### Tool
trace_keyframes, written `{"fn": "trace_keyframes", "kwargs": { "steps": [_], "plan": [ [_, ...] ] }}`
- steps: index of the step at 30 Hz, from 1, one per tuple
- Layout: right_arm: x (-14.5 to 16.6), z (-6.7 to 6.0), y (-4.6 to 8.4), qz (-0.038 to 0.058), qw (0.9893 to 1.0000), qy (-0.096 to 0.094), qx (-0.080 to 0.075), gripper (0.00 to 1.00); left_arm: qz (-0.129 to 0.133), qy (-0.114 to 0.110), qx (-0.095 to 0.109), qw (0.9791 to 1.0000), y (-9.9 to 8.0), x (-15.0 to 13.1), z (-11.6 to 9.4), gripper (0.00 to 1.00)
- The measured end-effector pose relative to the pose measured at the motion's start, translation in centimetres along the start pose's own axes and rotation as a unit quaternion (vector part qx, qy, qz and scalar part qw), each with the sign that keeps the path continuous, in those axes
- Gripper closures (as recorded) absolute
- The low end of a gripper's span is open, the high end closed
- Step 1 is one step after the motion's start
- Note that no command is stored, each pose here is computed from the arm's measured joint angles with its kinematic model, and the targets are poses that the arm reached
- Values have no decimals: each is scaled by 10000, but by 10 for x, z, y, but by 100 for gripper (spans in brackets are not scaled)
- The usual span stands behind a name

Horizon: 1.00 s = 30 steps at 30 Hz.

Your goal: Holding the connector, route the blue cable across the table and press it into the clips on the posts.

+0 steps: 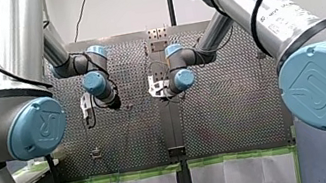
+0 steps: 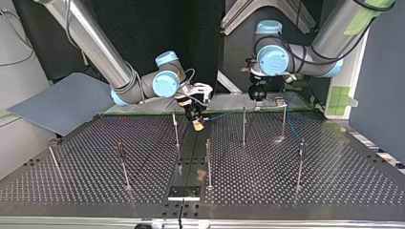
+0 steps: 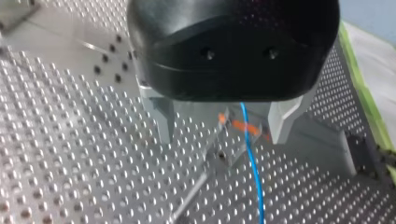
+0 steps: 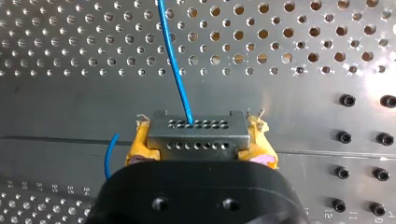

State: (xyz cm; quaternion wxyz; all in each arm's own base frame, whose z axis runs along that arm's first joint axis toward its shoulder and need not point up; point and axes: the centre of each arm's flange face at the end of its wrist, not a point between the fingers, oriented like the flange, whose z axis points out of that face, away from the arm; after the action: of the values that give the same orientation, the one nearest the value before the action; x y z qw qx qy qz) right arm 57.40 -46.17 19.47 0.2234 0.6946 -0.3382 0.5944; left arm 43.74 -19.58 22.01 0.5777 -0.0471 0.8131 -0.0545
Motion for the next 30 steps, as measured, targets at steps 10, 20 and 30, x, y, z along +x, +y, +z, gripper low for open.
{"fn": "trace_keyframes", "kwargs": {
  "steps": [10, 20, 30],
  "plan": [
    [1, 1, 6, 8, 10000, -2, -29, 100, 11, 35, 297, 9996, -20, 11, -17, 0],
    [3, 3, 23, 27, 9999, 11, -132, 100, -111, -140, 583, 9981, -45, 24, 1, 0],
    [3, 3, 24, 34, 9999, 13, -97, 100, -361, -307, 729, 9962, -69, 12, 23, 0]
  ]
}}
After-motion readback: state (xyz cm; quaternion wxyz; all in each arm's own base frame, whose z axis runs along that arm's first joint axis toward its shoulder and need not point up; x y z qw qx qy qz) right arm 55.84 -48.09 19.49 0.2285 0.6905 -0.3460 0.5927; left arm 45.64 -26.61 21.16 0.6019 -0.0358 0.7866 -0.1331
